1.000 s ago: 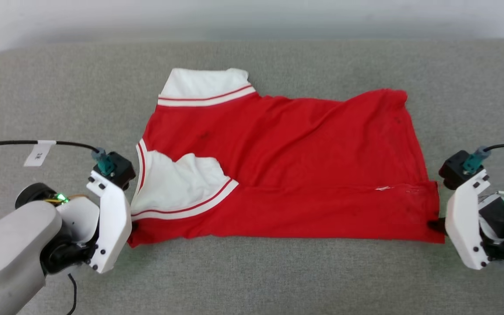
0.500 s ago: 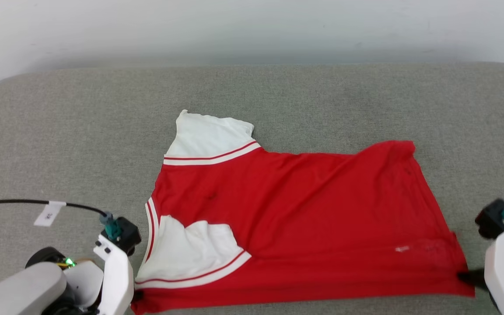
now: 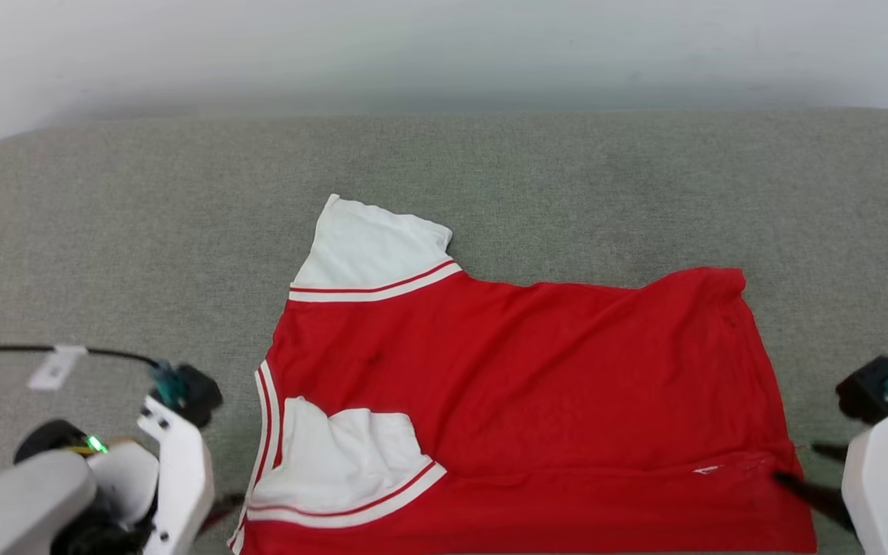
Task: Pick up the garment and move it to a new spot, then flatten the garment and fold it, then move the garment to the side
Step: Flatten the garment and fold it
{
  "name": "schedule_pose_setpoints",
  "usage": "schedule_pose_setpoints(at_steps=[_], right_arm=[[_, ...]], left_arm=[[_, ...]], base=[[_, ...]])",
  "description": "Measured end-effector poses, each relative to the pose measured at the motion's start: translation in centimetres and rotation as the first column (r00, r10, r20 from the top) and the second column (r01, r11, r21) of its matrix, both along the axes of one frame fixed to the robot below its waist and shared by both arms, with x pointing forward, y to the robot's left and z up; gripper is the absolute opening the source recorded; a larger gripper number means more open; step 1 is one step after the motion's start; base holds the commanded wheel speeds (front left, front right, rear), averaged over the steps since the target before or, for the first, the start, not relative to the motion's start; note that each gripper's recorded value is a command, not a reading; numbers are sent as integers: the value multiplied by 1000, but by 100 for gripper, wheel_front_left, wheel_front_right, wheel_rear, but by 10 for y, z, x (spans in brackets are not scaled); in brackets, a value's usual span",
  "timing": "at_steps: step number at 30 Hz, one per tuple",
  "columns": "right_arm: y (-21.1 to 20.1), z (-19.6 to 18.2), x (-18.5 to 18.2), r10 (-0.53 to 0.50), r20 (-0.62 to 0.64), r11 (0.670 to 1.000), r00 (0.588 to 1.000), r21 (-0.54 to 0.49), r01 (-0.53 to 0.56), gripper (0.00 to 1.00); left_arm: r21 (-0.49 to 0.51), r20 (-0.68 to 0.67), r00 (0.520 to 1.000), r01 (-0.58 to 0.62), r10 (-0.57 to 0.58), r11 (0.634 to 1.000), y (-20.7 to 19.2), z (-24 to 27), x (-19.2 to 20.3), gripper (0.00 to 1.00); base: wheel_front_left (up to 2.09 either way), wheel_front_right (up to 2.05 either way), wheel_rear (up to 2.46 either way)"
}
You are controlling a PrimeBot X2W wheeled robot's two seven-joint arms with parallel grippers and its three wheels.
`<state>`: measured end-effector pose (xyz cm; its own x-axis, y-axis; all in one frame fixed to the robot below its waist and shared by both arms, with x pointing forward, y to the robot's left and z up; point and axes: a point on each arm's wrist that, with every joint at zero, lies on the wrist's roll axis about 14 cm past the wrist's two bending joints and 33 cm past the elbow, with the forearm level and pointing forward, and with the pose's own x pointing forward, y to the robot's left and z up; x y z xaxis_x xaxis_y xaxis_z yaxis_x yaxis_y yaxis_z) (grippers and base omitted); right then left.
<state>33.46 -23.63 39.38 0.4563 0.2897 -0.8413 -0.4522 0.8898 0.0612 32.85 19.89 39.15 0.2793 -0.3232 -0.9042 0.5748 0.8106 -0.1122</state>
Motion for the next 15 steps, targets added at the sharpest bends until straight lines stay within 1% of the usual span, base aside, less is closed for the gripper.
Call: schedule_pose_setpoints(at_steps=[3, 4, 6, 8, 10, 12, 15], right_arm=[[-1, 29, 28, -6, 181, 1000, 984, 17, 3, 100], [-3, 41, 38, -14, 248, 1000, 969, 24, 8, 100], [-2, 64, 57, -37, 379, 998, 924, 54, 18, 100], [1, 89, 74, -67, 503, 995, 862, 92, 24, 100], [2, 112, 87, -93, 614, 992, 783, 120, 24, 100], [3, 131, 95, -126, 697, 988, 706, 151, 27, 100], [2, 150, 99, -185, 778, 980, 600, 196, 48, 100]], left_arm=[[-47, 116, 993, -22, 28, 999, -4, 24, 29, 100], [-55, 168, 985, -25, 34, 998, -5, 33, 41, 100], [-55, 293, 956, -19, 35, 998, -4, 55, 69, 100], [-75, 394, 917, -29, 56, 997, -6, 76, 93, 100], [-108, 437, 896, -39, 83, 993, -10, 87, 110, 100], [-114, 494, 865, -38, 89, 993, -12, 100, 128, 100], [-131, 563, 819, -46, 113, 990, -12, 122, 158, 100]], base=[[0, 0, 0], [0, 0, 0], [0, 0, 0], [0, 0, 0], [0, 0, 0], [0, 0, 0], [0, 0, 0]])
